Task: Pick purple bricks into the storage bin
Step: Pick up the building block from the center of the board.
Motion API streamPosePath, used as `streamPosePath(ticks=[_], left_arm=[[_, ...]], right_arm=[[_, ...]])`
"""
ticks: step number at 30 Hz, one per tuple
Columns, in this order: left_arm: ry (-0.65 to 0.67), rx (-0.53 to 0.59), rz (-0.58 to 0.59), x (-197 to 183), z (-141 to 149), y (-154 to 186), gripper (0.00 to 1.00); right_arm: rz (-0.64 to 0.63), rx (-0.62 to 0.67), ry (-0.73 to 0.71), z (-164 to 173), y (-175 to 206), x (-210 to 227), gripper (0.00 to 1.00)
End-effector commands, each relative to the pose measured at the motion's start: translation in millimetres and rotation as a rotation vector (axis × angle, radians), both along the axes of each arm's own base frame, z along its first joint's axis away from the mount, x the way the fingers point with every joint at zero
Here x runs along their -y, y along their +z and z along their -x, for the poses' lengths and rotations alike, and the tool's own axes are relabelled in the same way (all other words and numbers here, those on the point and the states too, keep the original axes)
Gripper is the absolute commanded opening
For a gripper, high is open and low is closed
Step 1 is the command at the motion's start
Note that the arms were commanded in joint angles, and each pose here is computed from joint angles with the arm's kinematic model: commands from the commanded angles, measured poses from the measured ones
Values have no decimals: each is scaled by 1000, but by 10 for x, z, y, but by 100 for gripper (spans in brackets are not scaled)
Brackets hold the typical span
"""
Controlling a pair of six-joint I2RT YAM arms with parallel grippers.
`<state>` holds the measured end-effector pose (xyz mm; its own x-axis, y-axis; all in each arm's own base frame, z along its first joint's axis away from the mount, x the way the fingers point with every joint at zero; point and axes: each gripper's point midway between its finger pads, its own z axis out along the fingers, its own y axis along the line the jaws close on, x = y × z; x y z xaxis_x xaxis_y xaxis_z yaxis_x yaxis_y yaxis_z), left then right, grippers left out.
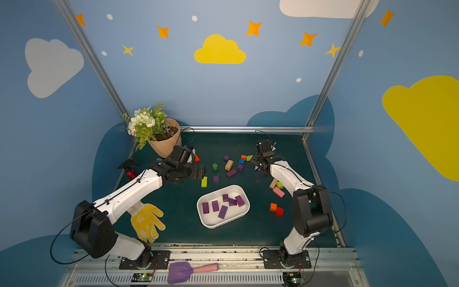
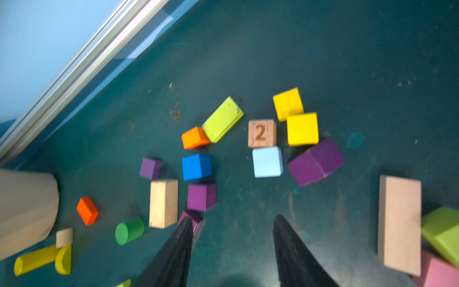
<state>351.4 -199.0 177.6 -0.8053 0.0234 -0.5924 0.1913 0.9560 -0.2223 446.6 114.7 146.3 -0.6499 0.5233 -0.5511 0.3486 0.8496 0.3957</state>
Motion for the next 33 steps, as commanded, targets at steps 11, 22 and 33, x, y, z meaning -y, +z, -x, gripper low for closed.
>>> streamPosePath(ticks=[11,22,33], left_arm=[[-113,3,46,336,188,147,100],[-136,-30,37,415,228,49,100],[-143,-26,36,424,243,68,100]], right_arm=[[171,-58,19,-150,-36,507,44],[117,-143,6,-194,-396,551,40],[130,-226,8,-145,-624,557,36]])
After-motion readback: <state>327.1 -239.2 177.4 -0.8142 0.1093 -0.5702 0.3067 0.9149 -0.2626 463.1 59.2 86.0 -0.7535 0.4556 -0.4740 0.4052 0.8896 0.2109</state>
